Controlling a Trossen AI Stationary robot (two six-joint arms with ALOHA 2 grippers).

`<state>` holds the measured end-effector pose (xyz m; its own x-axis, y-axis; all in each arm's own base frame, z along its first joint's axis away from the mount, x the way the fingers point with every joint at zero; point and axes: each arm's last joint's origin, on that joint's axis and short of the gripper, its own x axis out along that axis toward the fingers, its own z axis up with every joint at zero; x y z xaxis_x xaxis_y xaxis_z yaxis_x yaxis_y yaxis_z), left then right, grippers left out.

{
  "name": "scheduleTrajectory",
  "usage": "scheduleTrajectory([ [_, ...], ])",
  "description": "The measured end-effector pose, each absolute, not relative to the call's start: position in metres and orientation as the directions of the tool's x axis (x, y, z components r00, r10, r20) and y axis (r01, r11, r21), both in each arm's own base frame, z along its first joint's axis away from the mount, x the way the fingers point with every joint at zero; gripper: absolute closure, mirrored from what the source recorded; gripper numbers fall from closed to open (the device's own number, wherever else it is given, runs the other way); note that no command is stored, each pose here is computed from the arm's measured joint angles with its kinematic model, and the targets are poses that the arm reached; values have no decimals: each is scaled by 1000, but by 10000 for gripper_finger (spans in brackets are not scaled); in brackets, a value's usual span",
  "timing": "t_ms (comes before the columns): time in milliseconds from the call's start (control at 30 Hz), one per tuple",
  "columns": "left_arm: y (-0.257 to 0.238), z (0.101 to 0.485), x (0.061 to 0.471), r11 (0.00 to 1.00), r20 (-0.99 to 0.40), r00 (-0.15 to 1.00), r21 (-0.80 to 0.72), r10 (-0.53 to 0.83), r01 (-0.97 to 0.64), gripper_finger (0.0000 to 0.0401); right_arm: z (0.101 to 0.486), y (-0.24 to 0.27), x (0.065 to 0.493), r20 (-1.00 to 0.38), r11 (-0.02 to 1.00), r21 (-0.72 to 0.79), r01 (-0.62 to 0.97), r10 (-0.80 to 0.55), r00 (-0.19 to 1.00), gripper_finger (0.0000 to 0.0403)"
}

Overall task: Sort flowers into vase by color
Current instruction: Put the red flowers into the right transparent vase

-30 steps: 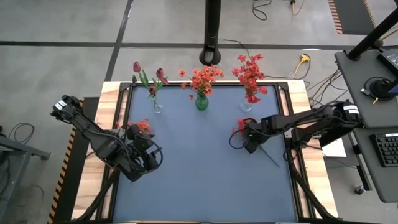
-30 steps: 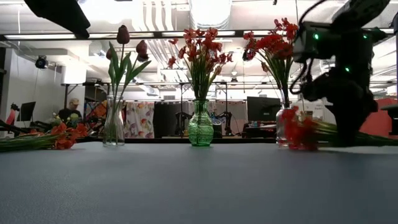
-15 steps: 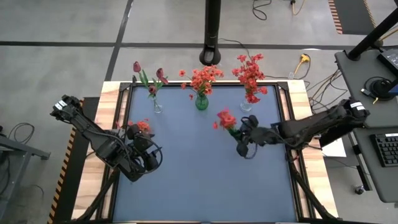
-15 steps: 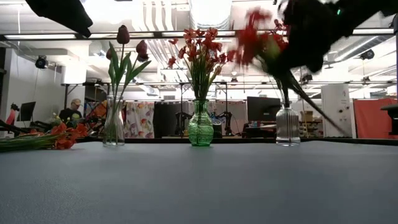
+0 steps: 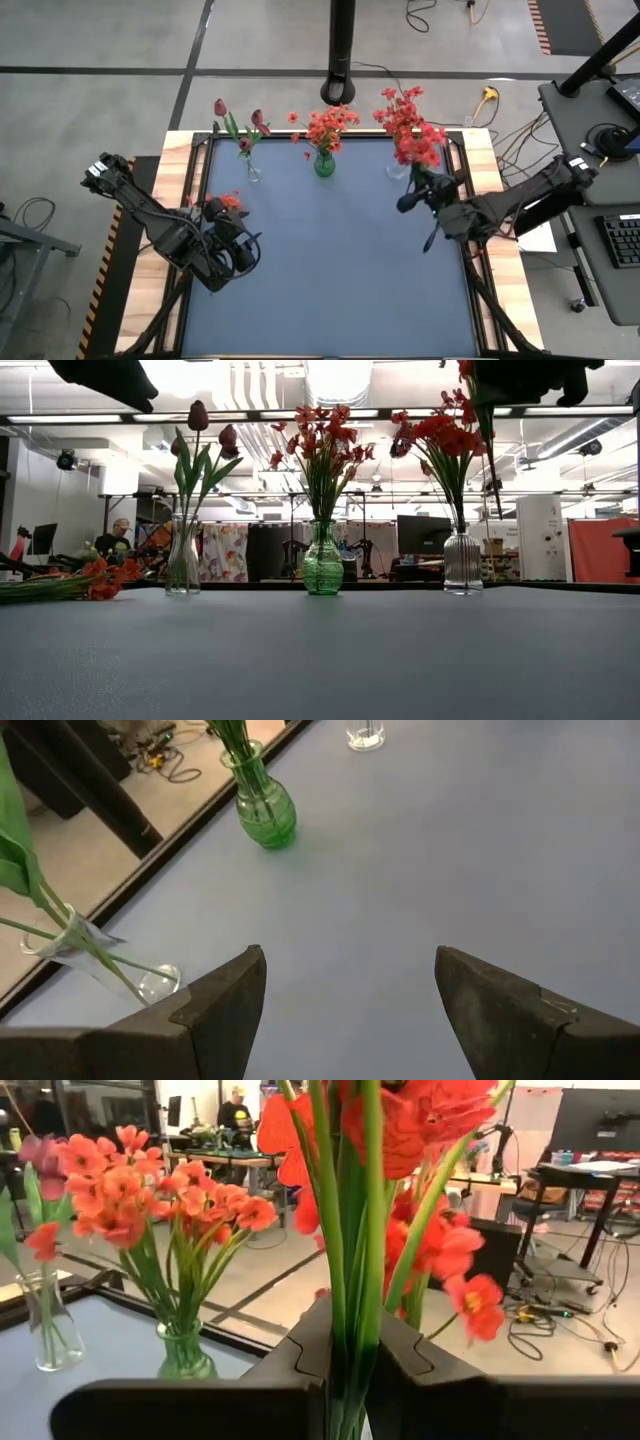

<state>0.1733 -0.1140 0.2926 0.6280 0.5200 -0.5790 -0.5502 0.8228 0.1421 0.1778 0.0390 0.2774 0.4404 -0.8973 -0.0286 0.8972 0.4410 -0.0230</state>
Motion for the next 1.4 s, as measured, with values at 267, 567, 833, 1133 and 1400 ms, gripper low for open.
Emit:
scheduleTrajectory([
  [267,-113,294,173,816,-551,635,162,542,-555,129,303,18,174,-64,563,70,824,-821,567,374],
  [567,-112,295,173,813,-532,641,178,554,-555,129,319,-3,191,11,589,15,808,-808,589,374],
  [833,-112,295,173,812,-530,641,180,555,-555,129,324,-20,198,63,527,-96,845,-844,533,374],
  [1133,-112,295,173,807,-513,645,186,567,-561,129,318,-39,204,52,492,-148,858,-862,504,374],
  [1400,-112,295,173,806,-514,644,188,567,-561,129,314,-54,207,43,458,-192,868,-880,473,374],
])
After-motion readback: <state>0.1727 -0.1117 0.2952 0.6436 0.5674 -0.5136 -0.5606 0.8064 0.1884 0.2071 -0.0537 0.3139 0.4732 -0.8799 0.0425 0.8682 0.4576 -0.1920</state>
